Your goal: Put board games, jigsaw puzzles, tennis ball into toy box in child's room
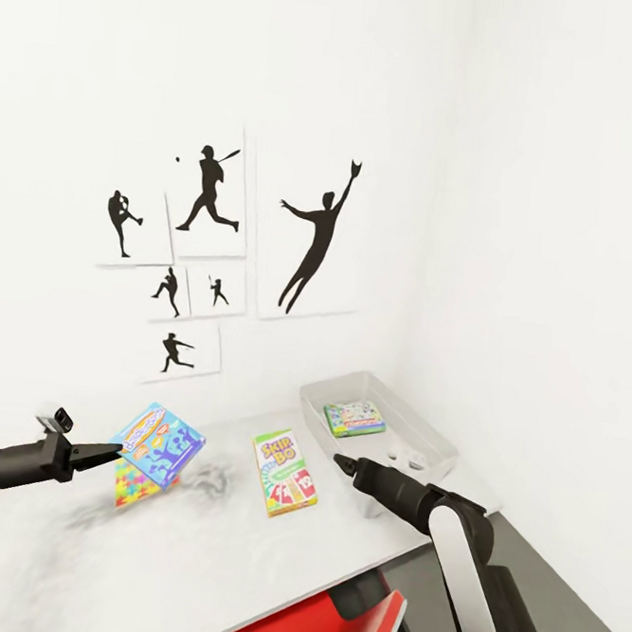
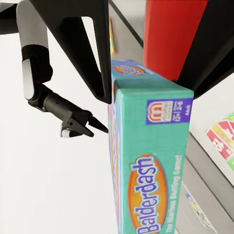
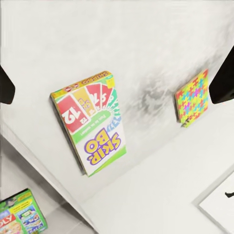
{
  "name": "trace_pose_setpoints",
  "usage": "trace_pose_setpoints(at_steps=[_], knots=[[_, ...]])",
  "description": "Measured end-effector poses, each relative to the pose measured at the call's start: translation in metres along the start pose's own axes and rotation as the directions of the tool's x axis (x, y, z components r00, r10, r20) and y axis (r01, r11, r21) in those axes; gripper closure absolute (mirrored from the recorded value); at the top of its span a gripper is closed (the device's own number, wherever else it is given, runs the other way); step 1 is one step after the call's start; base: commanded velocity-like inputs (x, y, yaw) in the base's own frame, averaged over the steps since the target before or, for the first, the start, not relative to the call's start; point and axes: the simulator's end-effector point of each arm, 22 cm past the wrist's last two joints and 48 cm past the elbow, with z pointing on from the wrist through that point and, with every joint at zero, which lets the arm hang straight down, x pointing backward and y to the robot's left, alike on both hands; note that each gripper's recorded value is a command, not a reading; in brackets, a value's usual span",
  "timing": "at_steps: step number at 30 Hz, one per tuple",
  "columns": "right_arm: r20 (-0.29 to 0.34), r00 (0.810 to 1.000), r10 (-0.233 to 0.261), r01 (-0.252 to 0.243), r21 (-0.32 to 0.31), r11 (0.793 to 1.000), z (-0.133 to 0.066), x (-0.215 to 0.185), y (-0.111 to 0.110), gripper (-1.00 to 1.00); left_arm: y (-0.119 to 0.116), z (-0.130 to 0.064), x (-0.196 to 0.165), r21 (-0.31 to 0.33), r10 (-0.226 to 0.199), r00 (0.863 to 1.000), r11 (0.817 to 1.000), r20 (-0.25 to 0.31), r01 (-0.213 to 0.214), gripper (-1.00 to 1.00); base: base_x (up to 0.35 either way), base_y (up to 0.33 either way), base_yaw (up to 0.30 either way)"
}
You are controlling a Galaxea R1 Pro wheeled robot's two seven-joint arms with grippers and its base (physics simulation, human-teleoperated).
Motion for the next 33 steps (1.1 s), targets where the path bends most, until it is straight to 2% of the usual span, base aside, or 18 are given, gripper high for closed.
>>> trace_pose_setpoints(at_steps=[27,33], knots=[[0.001,1.000,0.000,0.000,0.000,1.000,0.0003,-0.0001,0.0006,-1.00,0.0000,0.0000,0.0000,0.000,0.001,1.000,1.000,0.000,-0.001,1.00,0.103,0.000,-0.005],[0.033,0.999,0.008,-0.008,-0.011,1.000,0.0023,-0.0040,0.0071,-1.00,-0.0004,0.0045,0.0016,0.010,-0.001,1.000,1.000,-0.001,0.001,1.00,0.003,0.000,0.000]])
